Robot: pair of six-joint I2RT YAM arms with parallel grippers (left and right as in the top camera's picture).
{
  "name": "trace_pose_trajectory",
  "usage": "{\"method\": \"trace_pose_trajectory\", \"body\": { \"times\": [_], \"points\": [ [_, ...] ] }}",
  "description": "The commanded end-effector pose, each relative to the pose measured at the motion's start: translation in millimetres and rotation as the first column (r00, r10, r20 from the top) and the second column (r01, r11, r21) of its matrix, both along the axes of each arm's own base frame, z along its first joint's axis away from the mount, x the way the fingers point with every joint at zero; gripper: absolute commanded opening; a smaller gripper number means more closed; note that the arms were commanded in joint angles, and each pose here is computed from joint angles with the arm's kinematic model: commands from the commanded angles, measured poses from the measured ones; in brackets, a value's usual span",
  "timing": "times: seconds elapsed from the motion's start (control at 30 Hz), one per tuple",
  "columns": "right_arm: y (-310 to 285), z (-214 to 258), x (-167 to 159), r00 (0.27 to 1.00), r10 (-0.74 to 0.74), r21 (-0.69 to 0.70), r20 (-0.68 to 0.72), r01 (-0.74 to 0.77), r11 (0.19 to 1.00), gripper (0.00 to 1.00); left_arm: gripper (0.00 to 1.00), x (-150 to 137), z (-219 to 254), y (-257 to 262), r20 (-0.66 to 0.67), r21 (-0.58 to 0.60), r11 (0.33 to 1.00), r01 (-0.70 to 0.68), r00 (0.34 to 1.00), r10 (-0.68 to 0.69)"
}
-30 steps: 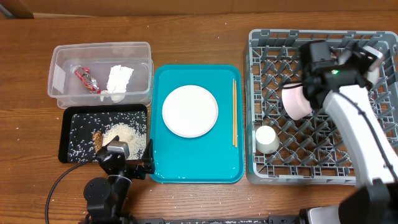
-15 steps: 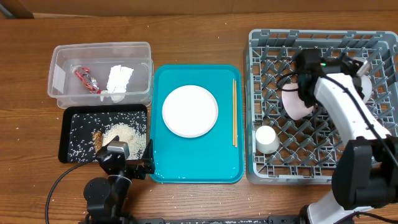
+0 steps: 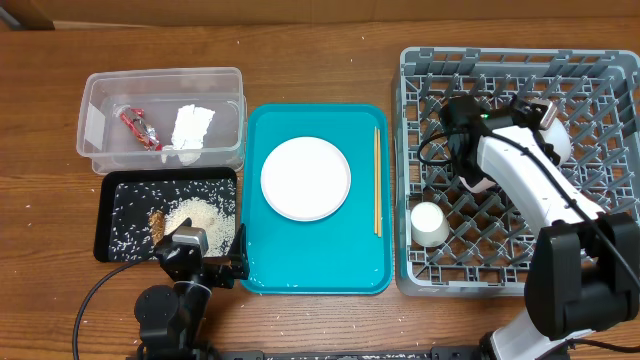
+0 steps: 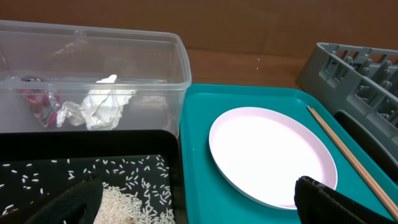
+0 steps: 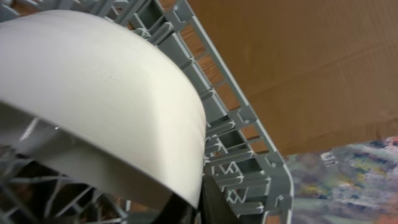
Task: Sort waste into correct bins and load items into the dishwasher
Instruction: 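Set the grey bowl in the rack beside the pink bowl, release, then move the right gripper to the chopsticks on the teal tray and grasp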
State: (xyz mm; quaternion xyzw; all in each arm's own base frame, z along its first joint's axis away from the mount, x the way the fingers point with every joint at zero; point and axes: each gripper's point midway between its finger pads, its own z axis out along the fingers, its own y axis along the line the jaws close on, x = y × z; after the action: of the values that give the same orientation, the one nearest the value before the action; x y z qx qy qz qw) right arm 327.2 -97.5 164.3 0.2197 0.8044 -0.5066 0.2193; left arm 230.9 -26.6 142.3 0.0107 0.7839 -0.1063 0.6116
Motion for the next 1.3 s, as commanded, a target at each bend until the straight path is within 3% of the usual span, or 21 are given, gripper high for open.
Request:
{"method": "trace_pose_trajectory", "body": {
  "times": [0.0,0.07,0.13,0.23,0.33,0.4,0.47,0.6,0.63,0.67,0.9,1.0,1.07,1.1,1.27],
  "points": [
    [17.0,-9.5,0.9,0.999,0.041,0.024,-0.026,-0.041,0.999,0.26,1.0,-0.4,0.9,-3.1,0.013,0.016,1.0,0.019,1.0,-0.02],
    [30.3,0.0,2.9,0.998,0.057,0.032,0.028,-0.058,0.998,0.54,1.0,-0.4,0.9,-3.1,0.013,0.016,1.0,0.019,1.0,-0.02],
    [42.2,11.4,3.5,0.994,0.065,0.041,0.086,-0.069,0.997,0.72,1.0,-0.4,0.9,-3.1,0.013,0.016,1.0,0.019,1.0,-0.02],
    [65.4,34.3,4.8,0.98,0.094,0.075,0.177,-0.109,0.991,0.84,1.0,-0.4,0.9,-3.1,0.013,0.016,1.0,0.019,1.0,-0.02],
    [101.0,49.7,9.7,0.962,0.136,0.211,0.235,-0.187,0.959,0.89,1.0,-0.4,0.9,-3.1,0.013,0.016,1.0,0.019,1.0,-0.02],
    [138.1,50.7,14.3,0.952,0.215,0.356,0.217,-0.283,0.891,0.89,1.0,-0.4,0.9,-3.1,0.013,0.016,1.0,0.019,1.0,-0.02],
    [185.0,43.5,17.9,0.919,0.348,0.517,0.184,-0.391,0.761,0.86,1.0,-0.4,0.9,-3.1,0.013,0.016,1.0,0.019,1.0,-0.02],
    [295.3,19.3,6.8,0.776,0.587,0.81,0.23,-0.487,0.326,0.73,1.0,-0.4,0.9,-3.1,0.013,0.016,1.0,0.019,1.0,-0.02],
    [315.5,13.2,3.6,0.754,0.607,0.845,0.252,-0.477,0.241,0.69,1.0,-0.4,0.9,-3.1,0.013,0.016,1.0,0.019,1.0,-0.02],
    [325.4,7.5,3.9,0.745,0.614,0.856,0.262,-0.473,0.208,0.68,1.0,-0.4,0.9,-3.1,0.013,0.016,1.0,0.019,1.0,-0.02],
    [323.1,-54.8,36.3,0.77,0.603,0.833,0.209,-0.463,0.303,0.59,1.0,-0.4,0.9,-3.1,0.013,0.016,1.0,0.019,1.0,-0.02],
    [309.9,-71.0,47.0,0.796,0.579,0.829,0.178,-0.439,0.348,0.49,1.0,-0.4,0.9,-3.1,0.013,0.016,1.0,0.019,1.0,-0.02],
    [302.9,-82.9,51.6,0.812,0.563,0.834,0.155,-0.413,0.366,0.35,1.0,-0.4,0.9,-3.1,0.013,0.016,1.0,0.019,1.0,-0.02],
    [299.5,-89.2,52.8,0.818,0.558,0.836,0.14,-0.399,0.376,0.32,1.0,-0.4,0.9,-3.1,0.013,0.016,1.0,0.019,1.0,-0.02],
    [287.7,-128.7,56.0,0.84,0.54,0.85,0.056,-0.323,0.415,0.3,1.0,-0.4,0.9,-3.1,0.013,0.016,1.0,0.019,1.0,-0.02]
  ]
}}
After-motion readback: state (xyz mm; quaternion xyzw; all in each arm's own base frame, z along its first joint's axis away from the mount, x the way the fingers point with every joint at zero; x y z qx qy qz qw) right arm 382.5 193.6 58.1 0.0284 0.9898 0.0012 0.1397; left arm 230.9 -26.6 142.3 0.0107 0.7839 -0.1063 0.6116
